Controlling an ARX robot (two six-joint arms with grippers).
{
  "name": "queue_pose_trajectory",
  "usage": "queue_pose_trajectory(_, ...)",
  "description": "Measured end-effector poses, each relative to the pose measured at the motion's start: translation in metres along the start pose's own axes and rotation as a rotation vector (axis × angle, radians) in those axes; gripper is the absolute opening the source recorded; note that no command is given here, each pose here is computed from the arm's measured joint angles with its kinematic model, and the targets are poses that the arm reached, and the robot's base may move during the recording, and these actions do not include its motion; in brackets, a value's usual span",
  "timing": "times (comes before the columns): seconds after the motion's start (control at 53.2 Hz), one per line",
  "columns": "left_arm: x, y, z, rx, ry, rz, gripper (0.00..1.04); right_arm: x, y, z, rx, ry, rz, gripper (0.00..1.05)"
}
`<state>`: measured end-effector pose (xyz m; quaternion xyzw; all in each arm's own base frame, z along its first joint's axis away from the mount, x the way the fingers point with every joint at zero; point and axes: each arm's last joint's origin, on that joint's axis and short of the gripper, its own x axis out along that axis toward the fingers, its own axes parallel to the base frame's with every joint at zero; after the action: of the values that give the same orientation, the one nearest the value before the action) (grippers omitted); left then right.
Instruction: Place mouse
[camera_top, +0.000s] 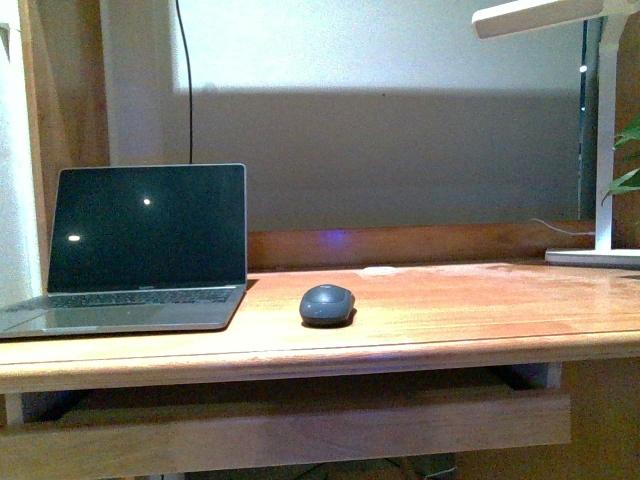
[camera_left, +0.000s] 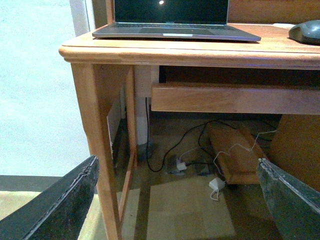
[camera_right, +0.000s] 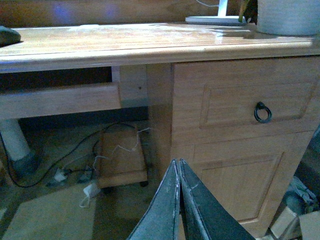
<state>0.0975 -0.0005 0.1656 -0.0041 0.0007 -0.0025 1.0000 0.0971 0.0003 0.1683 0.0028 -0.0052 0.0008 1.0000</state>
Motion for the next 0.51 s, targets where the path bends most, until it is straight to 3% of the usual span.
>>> queue_pose_trajectory(0.132,0.0,0.0,0.0,0.0,0.0,0.0,0.97,0.0,0.0,0.0,-0.002,0.0,0.0,0.05)
queue_pose_trajectory(0.507,0.0,0.0,0.0,0.0,0.0,0.0,0.97,0.0,0.0,0.0,-0.002,0.0,0.0,0.63)
